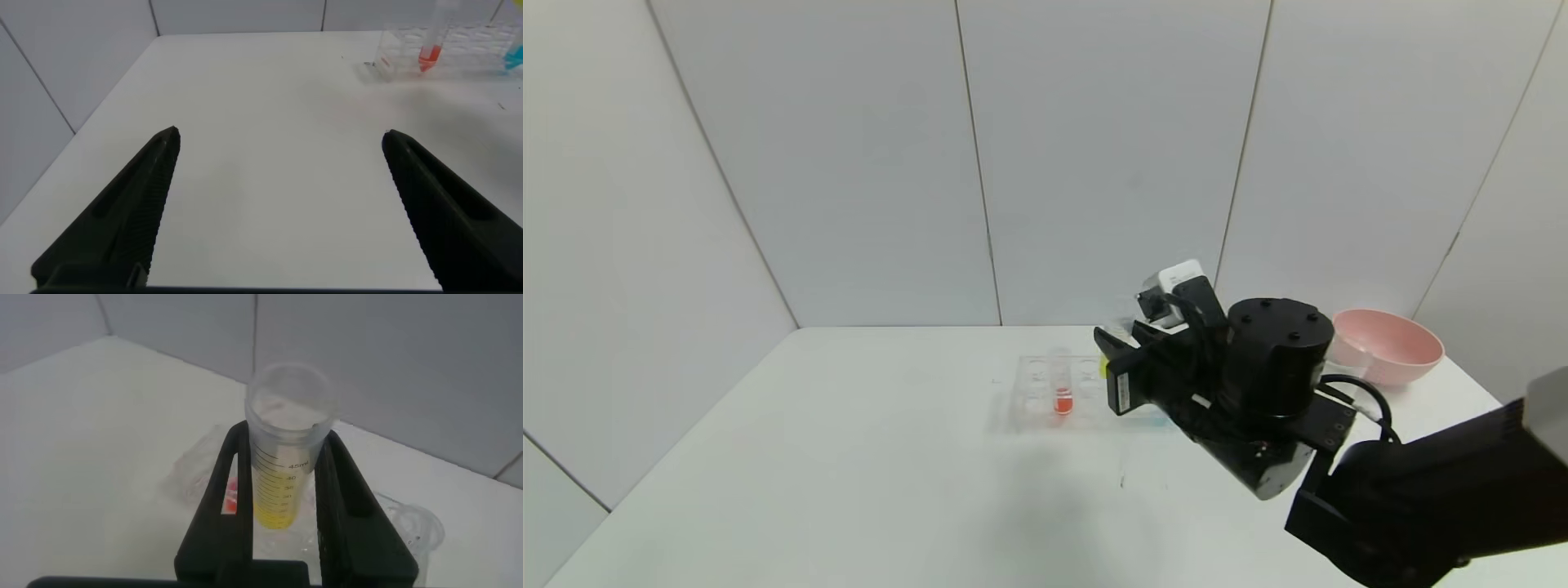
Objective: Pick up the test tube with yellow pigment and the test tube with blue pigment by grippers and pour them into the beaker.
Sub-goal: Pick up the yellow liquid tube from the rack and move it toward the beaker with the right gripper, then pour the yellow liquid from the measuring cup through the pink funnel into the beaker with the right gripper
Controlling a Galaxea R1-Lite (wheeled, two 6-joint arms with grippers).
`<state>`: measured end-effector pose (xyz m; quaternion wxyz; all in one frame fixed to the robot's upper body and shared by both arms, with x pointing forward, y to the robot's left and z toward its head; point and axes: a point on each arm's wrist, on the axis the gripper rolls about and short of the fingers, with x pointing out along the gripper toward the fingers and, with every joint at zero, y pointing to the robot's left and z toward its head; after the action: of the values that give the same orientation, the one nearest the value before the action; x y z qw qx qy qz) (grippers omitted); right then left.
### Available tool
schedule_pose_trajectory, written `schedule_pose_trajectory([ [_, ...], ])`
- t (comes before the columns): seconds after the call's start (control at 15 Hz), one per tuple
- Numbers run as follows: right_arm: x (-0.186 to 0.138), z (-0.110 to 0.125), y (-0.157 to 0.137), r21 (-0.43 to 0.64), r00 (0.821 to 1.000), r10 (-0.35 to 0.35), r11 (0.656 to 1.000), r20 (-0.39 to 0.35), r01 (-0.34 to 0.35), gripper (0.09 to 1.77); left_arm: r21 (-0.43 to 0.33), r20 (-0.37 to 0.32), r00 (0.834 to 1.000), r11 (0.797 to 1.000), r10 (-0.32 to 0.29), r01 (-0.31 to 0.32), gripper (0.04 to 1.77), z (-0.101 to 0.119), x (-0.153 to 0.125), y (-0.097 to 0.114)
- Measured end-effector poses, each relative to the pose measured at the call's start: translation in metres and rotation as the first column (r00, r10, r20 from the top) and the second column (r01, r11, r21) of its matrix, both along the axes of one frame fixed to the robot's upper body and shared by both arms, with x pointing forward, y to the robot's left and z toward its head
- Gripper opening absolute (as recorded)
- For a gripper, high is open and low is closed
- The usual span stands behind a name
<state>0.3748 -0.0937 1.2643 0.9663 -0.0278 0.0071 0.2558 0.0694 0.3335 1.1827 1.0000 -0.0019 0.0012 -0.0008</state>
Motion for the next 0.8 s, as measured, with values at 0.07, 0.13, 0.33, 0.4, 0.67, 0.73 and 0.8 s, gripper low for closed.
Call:
schedule_pose_trajectory([
  [0.07, -0.004, 0.002, -0.011, -0.02, 0.997, 0.07, 0.997, -0.029, -0.071, 0.5, 0.0, 0.0, 1.0, 1.0, 0.0, 0.0, 1.76, 0.0, 0.0, 0.0],
  [0.13, -0.006, 0.004, -0.025, -0.031, 0.989, 0.139, 0.99, -0.059, -0.141, 0.5, 0.0, 0.0, 1.0, 1.0, 0.0, 0.0, 1.76, 0.0, 0.0, 0.0],
  [0.33, 0.0, 0.016, -0.08, -0.019, 0.96, 0.263, 0.964, -0.093, -0.265, 0.5, 0.0, 0.0, 1.0, 1.0, 0.0, 0.0, 1.76, 0.0, 0.0, 0.0],
  [0.4, 0.004, 0.019, -0.1, -0.021, 0.956, 0.281, 0.959, -0.088, -0.284, 0.5, 0.0, 0.0, 1.0, 1.0, 0.0, 0.0, 1.76, 0.0, 0.0, 0.0],
  [0.67, 0.02, 0.022, -0.178, -0.069, 0.929, 0.358, 0.929, -0.094, -0.365, 0.5, 0.0, 0.0, 1.0, 1.0, 0.0, 0.0, 1.76, 0.0, 0.0, 0.0],
  [0.73, 0.024, 0.023, -0.194, -0.072, 0.921, 0.371, 0.922, -0.114, -0.38, 0.5, 0.0, 0.0, 1.0, 1.0, 0.0, 0.0, 1.76, 0.0, 0.0, 0.0],
  [0.8, 0.028, 0.026, -0.208, -0.079, 0.918, 0.375, 0.919, -0.13, -0.386, 0.5, 0.0, 0.0, 1.0, 1.0, 0.0, 0.0, 1.76, 0.0, 0.0, 0.0],
])
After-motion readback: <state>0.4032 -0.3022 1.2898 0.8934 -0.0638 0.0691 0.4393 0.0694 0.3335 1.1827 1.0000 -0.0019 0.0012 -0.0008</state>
